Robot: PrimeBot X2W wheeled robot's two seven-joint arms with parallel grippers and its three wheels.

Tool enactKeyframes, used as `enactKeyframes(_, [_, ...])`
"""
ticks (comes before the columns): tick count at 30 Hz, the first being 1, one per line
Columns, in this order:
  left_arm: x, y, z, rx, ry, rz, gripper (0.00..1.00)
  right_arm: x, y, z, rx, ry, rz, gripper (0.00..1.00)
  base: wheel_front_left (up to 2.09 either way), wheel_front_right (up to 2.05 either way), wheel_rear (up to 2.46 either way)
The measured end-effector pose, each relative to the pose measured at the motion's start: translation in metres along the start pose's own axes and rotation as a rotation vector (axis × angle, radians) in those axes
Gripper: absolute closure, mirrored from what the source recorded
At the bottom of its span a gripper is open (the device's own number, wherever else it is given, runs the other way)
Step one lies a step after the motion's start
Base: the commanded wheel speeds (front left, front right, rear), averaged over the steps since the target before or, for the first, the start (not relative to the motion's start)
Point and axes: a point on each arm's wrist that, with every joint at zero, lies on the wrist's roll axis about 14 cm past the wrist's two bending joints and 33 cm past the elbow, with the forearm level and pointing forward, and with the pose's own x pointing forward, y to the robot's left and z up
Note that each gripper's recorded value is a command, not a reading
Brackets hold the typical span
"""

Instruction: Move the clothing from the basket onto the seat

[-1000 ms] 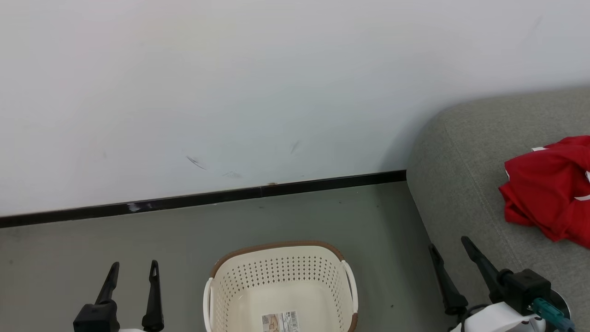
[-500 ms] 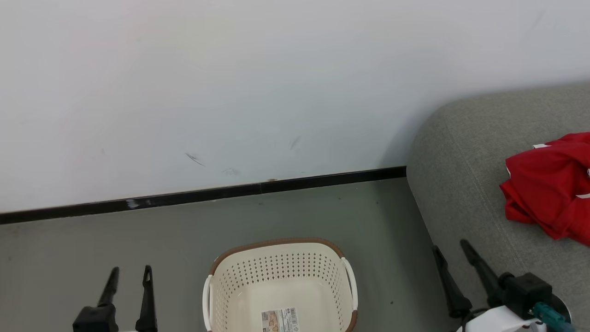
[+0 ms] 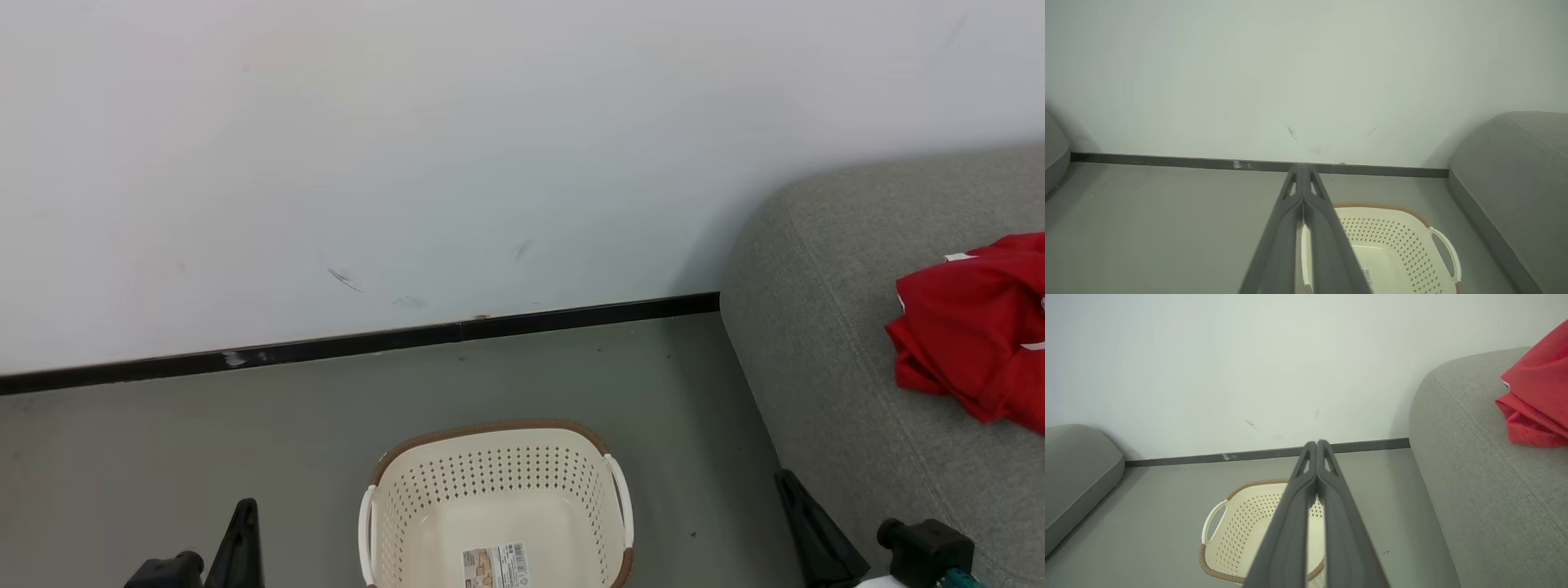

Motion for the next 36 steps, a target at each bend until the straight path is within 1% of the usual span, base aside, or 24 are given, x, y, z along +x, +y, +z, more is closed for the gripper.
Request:
enactKeyframes(5, [0.001, 0.003, -0.004, -0.096, 0.035, 0.016, 1.00, 0.001, -0.001, 0.003, 0.091, -0.015, -0.016, 1.00, 0.00, 0.00, 0.00])
enactKeyframes(11, [0.001, 0.006, -0.008, -0.177, 0.064, 0.027, 1.00, 0.002, -0.013, 0.003, 0.218, -0.021, -0.066, 1.00, 0.00, 0.00, 0.00])
enactKeyframes(21, [0.004, 0.008, -0.013, -0.326, 0.105, 0.036, 1.00, 0.004, -0.022, -0.005, 0.371, 0.007, -0.108, 1.00, 0.00, 0.00, 0.00])
enactKeyframes(24, [0.005, 0.009, -0.014, -0.351, 0.114, 0.039, 1.00, 0.005, -0.025, -0.006, 0.402, 0.006, -0.118, 1.00, 0.00, 0.00, 0.00])
enactKeyframes(36, [0.007, 0.010, -0.015, -0.529, 0.140, 0.039, 1.00, 0.011, -0.035, -0.008, 0.581, 0.012, -0.152, 1.00, 0.00, 0.00, 0.00])
